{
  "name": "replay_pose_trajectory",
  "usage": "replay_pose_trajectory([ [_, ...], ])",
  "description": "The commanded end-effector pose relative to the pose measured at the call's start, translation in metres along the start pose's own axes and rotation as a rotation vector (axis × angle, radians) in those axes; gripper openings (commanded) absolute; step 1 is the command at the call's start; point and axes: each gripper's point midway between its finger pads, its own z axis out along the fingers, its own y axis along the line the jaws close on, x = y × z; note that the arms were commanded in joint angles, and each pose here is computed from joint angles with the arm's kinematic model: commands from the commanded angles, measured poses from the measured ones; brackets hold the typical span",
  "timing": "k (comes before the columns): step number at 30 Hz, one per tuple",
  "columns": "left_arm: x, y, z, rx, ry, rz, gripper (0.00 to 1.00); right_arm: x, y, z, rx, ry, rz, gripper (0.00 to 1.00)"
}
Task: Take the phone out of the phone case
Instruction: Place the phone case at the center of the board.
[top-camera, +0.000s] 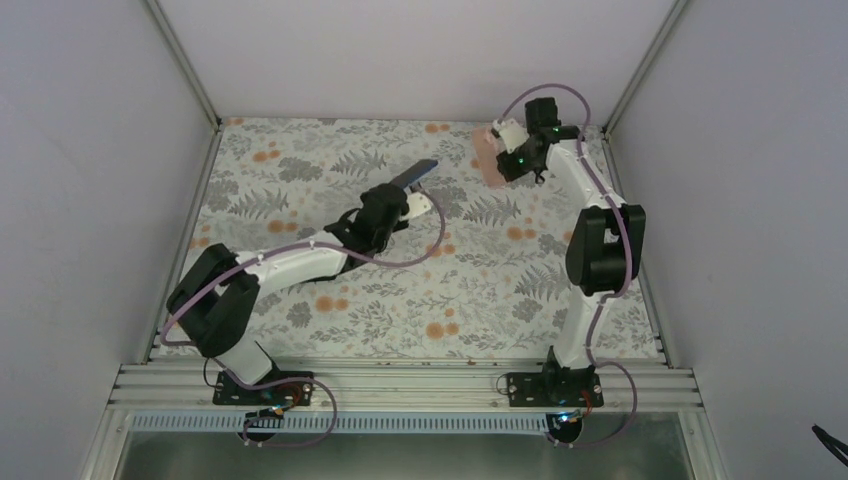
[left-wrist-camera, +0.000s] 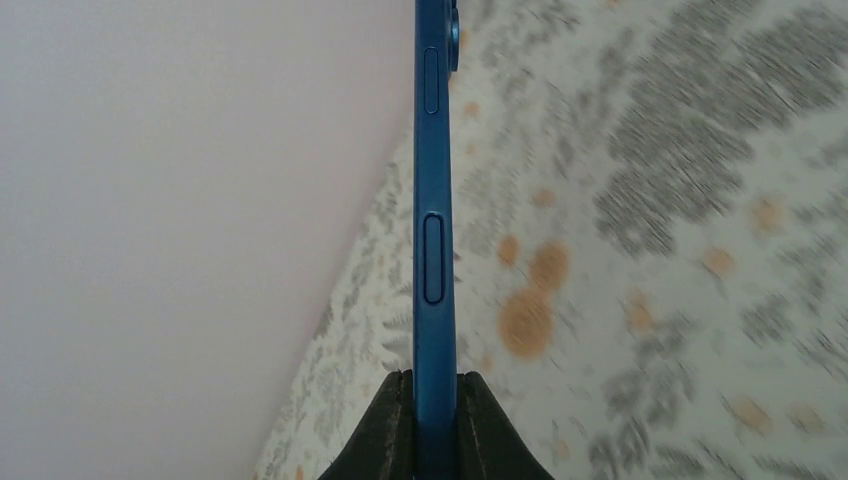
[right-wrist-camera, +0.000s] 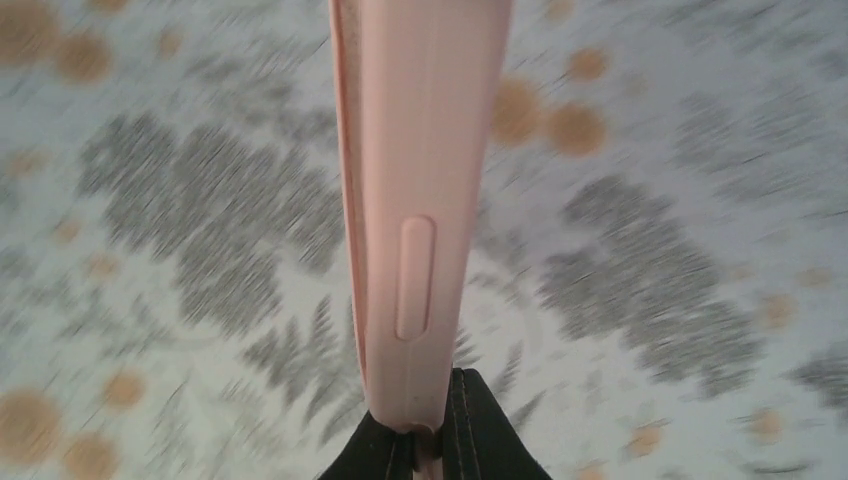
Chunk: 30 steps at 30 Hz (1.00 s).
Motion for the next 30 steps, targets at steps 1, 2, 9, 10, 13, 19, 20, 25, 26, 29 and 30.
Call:
replay_pose_trajectory([
  [1, 0.010, 0.002, -0.027, -0.038, 0.038, 0.090, 0.02, 0.054, 0.058, -0.018, -0.283, 0.115, -0.034, 0.04],
  [2, 0.015, -0.004, -0.031, -0.029, 0.044, 0.112, 0.02, 0.069, 0.067, -0.021, -0.338, 0.136, -0.021, 0.03],
  [9, 0.044, -0.066, -0.054, 0.010, 0.003, 0.387, 0.02, 0.159, 0.122, -0.053, -0.683, 0.258, 0.002, 0.04],
  [10, 0.048, -0.081, -0.058, 0.037, -0.012, 0.430, 0.02, 0.169, 0.125, -0.053, -0.700, 0.274, 0.007, 0.04],
  [13, 0.055, -0.118, -0.067, 0.088, -0.049, 0.531, 0.02, 0.190, 0.129, -0.058, -0.754, 0.290, 0.036, 0.04],
  [19, 0.054, -0.138, -0.065, 0.120, -0.062, 0.547, 0.02, 0.214, 0.122, -0.051, -0.782, 0.313, 0.092, 0.04],
  [20, 0.053, -0.138, -0.065, 0.120, -0.064, 0.544, 0.02, 0.217, 0.121, -0.048, -0.786, 0.318, 0.105, 0.04],
  [25, 0.055, -0.144, -0.063, 0.131, -0.057, 0.570, 0.04, 0.228, 0.106, -0.027, -0.769, 0.336, 0.175, 0.04],
  [26, 0.056, -0.146, -0.062, 0.134, -0.056, 0.578, 0.10, 0.227, 0.102, -0.023, -0.763, 0.329, 0.192, 0.05],
  [29, 0.058, -0.155, -0.064, 0.170, -0.070, 0.602, 0.27, 0.225, 0.088, -0.014, -0.736, 0.304, 0.235, 0.08],
  [30, 0.058, -0.156, -0.065, 0.180, -0.071, 0.606, 0.31, 0.225, 0.085, -0.012, -0.727, 0.301, 0.245, 0.09],
])
